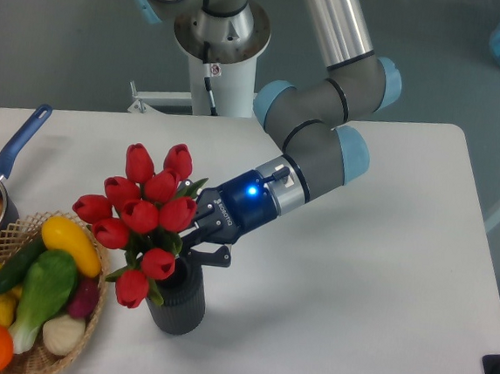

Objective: Insert the flowers into the vase
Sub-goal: 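Push the tulip stems deeper into the vase, adjusting the bunch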

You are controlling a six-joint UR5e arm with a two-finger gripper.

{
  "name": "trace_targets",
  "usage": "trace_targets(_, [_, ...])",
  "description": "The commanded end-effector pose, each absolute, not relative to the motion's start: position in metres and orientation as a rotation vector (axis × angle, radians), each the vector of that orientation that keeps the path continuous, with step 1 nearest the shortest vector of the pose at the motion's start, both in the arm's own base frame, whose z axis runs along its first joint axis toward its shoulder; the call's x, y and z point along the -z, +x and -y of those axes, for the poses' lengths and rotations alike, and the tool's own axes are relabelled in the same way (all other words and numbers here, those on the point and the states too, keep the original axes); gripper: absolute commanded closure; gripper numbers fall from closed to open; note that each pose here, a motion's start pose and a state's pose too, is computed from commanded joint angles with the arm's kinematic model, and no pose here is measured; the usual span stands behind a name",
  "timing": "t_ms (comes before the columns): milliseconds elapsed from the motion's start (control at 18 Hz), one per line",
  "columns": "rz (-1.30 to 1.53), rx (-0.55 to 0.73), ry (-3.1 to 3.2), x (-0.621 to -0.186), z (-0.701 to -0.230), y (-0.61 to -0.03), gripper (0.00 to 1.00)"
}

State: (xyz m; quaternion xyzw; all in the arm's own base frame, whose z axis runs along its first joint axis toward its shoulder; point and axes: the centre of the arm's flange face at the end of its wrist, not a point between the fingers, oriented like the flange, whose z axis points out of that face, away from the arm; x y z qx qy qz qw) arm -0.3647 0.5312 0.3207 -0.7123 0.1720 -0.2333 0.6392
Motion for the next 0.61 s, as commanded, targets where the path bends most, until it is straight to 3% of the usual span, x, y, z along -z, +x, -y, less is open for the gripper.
trace_targets(611, [-0.409, 0.523, -1.621, -0.302, -0.534, -0.367, 0.75])
